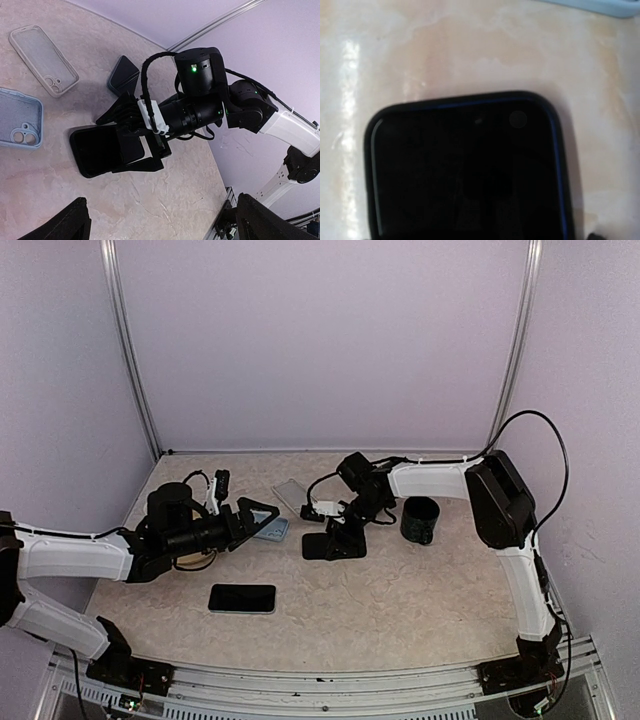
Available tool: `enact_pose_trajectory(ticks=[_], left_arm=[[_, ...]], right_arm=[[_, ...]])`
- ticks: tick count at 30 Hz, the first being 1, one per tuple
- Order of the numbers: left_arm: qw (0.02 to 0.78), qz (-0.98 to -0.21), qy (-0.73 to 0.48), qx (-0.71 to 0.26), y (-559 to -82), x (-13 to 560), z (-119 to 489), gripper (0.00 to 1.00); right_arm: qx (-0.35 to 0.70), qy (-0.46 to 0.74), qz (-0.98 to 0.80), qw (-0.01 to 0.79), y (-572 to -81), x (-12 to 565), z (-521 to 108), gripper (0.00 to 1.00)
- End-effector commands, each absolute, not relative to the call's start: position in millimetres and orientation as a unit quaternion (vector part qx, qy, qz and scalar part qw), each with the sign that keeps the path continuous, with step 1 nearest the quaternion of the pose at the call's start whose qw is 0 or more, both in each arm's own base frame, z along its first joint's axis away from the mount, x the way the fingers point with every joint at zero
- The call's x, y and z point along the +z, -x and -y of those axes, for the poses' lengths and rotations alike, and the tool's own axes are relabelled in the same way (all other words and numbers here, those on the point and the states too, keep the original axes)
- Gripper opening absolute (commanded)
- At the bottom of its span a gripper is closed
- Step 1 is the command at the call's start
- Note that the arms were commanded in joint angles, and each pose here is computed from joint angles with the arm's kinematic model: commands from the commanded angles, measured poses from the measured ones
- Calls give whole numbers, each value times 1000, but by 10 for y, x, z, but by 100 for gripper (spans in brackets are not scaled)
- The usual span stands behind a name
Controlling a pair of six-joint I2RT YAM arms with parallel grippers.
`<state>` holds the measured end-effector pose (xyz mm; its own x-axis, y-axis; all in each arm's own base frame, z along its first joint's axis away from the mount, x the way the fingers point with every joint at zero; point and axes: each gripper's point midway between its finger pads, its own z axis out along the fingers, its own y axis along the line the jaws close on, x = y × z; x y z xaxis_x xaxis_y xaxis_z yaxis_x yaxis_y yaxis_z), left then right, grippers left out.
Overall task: Put the phone into the phone case
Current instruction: Place the phone with the phone case at the center of the board, then pick up the phone case from the center of the board.
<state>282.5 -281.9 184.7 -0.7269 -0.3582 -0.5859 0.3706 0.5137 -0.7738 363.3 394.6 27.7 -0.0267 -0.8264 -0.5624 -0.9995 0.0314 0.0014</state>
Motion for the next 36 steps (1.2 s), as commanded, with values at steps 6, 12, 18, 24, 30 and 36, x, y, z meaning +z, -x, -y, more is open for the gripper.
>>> enact_pose_trajectory(ticks=[6, 12, 18, 24, 30, 36], left_arm=[[377, -785, -3, -492, -2879, 1847, 2816, 99], [377, -785, -5, -492, -2893, 1845, 2833, 99], [378, -787, -5, -487, -2915, 1847, 2836, 99], [378, -793, -7, -478, -2922, 1815, 2822, 99], [376, -796, -7, -474, -2933, 1778, 2828, 99], [369, -801, -7, -471, -2931, 1710, 2840, 99]], right_arm=[[200, 636, -681, 302, -3823, 971, -4034, 99], [201, 613, -686, 338, -3867, 1310, -4040, 100], [198, 575, -701, 372, -3890, 1549, -3976, 100], [206, 549, -702, 405, -3781, 1742, -3863, 100], [219, 530, -700, 426, -3605, 1884, -3732, 99], [211, 512, -706, 443, -3510, 1931, -3581, 99]])
